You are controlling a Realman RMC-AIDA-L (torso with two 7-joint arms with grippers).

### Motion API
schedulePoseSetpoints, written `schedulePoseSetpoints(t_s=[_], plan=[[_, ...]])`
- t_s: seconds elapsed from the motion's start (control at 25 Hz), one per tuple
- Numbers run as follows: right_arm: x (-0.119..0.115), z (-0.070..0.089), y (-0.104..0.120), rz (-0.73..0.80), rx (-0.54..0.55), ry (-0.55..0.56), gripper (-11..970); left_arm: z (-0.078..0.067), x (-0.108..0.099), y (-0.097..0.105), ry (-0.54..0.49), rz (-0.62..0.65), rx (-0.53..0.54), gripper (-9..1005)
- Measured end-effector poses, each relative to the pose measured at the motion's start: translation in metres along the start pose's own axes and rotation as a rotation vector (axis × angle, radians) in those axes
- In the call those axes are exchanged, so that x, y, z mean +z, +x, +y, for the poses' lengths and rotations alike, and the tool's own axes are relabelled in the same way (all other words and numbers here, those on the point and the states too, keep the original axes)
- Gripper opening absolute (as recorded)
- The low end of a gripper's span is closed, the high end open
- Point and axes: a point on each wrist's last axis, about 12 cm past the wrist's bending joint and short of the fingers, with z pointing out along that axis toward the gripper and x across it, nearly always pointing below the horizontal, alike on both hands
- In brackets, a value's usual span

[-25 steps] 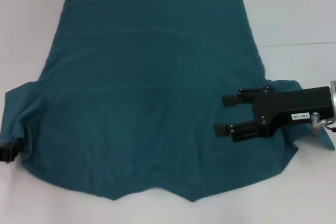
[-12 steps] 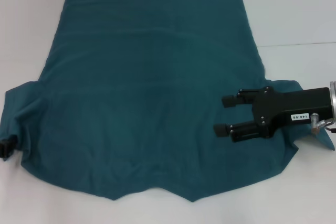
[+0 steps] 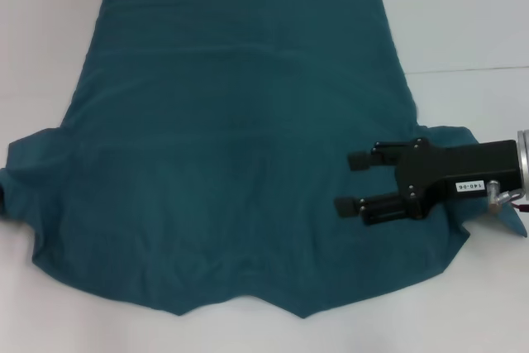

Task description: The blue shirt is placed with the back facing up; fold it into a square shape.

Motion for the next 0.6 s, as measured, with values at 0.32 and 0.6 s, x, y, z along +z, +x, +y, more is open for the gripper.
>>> schedulePoseSetpoints(t_s=[0.32,0.6], plan=[[0.000,-0.001,0.003,-0.012,0.006,0.022,914,-0.023,0.001,-0.030,0.019,-0.023,0.151,36],[0.002,-0.003,0.007,-0.019,0.025,0.042,914,-0.053,0.006,-0.053,0.061,-0.031,0.285,37]])
